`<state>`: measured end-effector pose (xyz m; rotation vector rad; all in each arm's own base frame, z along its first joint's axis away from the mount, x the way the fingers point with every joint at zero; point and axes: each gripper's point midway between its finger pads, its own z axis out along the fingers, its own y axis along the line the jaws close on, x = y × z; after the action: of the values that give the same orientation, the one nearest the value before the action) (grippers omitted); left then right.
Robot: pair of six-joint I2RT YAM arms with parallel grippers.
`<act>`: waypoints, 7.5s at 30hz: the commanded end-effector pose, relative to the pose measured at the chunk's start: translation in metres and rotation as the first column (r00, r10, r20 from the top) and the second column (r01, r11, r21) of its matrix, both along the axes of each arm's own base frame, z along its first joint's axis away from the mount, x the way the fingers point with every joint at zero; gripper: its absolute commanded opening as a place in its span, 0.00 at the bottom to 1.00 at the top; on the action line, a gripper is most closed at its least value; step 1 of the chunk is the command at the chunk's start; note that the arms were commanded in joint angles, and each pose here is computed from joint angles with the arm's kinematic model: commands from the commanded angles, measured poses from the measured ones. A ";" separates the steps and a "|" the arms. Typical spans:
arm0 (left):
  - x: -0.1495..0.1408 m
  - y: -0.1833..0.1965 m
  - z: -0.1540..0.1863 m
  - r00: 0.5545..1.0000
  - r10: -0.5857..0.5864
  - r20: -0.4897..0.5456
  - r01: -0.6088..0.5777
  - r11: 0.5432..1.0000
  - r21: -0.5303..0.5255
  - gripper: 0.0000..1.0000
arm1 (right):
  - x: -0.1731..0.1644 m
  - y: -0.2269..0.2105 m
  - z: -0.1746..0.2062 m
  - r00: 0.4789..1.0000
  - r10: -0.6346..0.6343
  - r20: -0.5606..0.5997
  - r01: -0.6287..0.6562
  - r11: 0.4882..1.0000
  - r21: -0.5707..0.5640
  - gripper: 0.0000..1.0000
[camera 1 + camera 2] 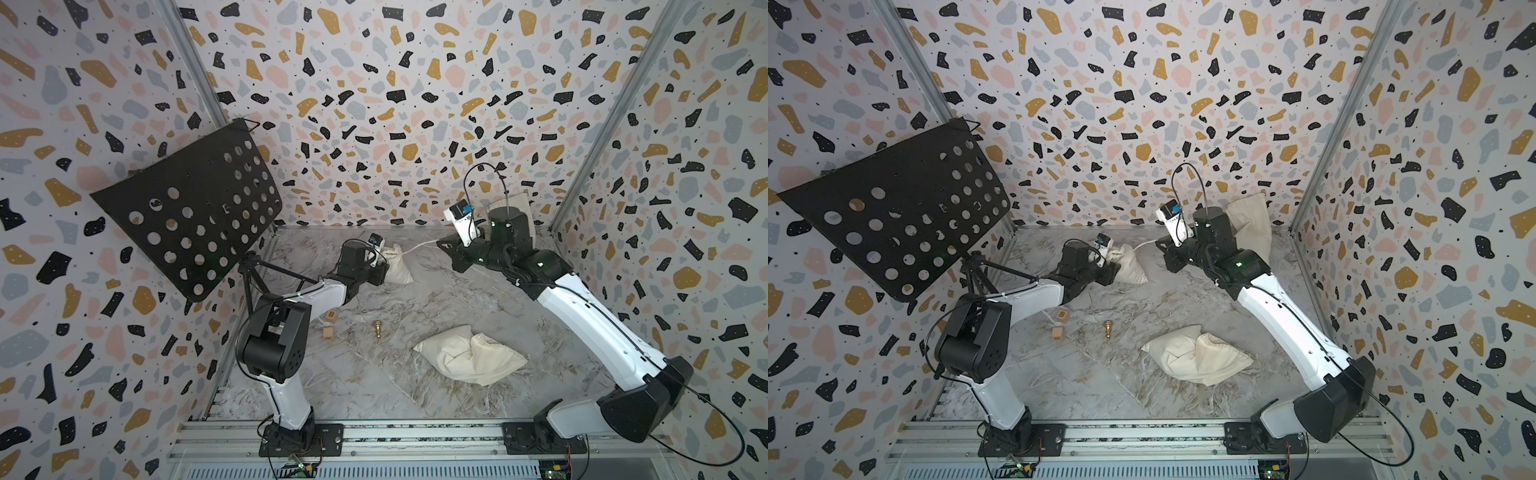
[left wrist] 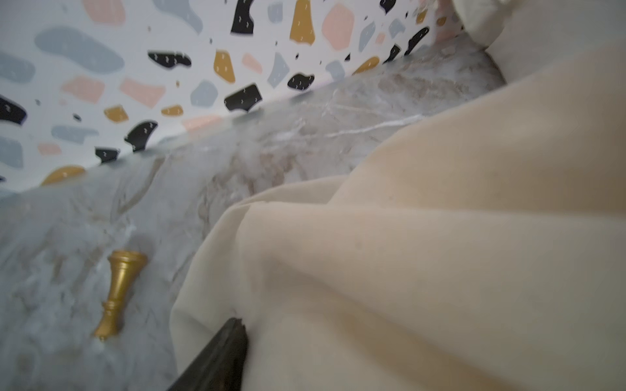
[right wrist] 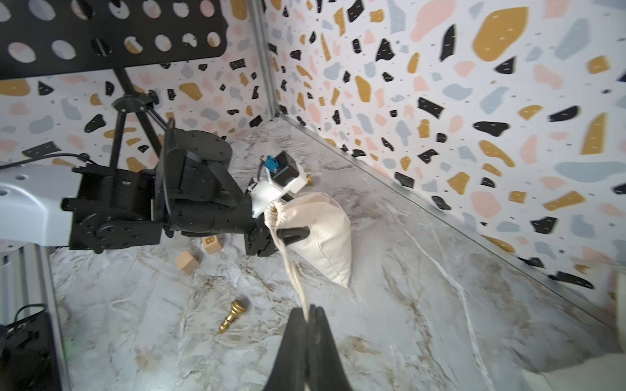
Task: Close the soil bag
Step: Frap the soil bag at the center of the board.
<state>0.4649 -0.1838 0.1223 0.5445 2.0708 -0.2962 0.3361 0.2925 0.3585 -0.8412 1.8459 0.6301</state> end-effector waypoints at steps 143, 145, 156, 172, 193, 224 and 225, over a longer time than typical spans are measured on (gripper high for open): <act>-0.122 -0.098 0.322 0.862 -0.228 0.452 0.423 0.816 -0.395 0.00 | 0.016 0.021 0.014 0.979 -0.019 0.204 0.015 1.000 0.020 0.37; -0.122 -0.098 0.321 0.863 -0.230 0.450 0.422 0.816 -0.394 0.00 | 0.021 0.022 0.016 0.979 -0.022 0.204 0.015 0.999 0.036 0.34; -0.129 -0.096 0.334 0.851 -0.232 0.471 0.441 0.802 -0.402 0.00 | 0.033 0.025 0.000 0.994 0.021 0.105 -0.032 0.994 0.109 0.09; -0.169 -0.075 0.460 0.757 -0.219 0.616 0.547 0.727 -0.414 0.00 | 0.061 -0.011 -0.191 0.976 -0.159 -0.147 0.126 0.969 -0.211 0.08; -0.156 -0.047 0.475 0.775 -0.112 0.622 0.461 0.774 -0.435 0.00 | 0.067 -0.065 -0.282 0.929 -0.330 -0.165 0.243 0.884 -0.399 0.14; -0.155 -0.017 0.476 0.788 -0.039 0.615 0.420 0.765 -0.489 0.00 | 0.101 -0.084 -0.150 0.936 -0.352 -0.001 0.340 0.904 -0.261 0.04; -0.152 -0.017 0.468 0.798 -0.036 0.602 0.413 0.760 -0.502 0.00 | 0.097 -0.081 -0.165 0.939 -0.343 -0.032 0.322 0.907 -0.273 0.05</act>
<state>0.3750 -0.2534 0.4309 0.4811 1.7690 -0.8650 0.4097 0.2941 0.3438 -0.7588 1.5940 0.4983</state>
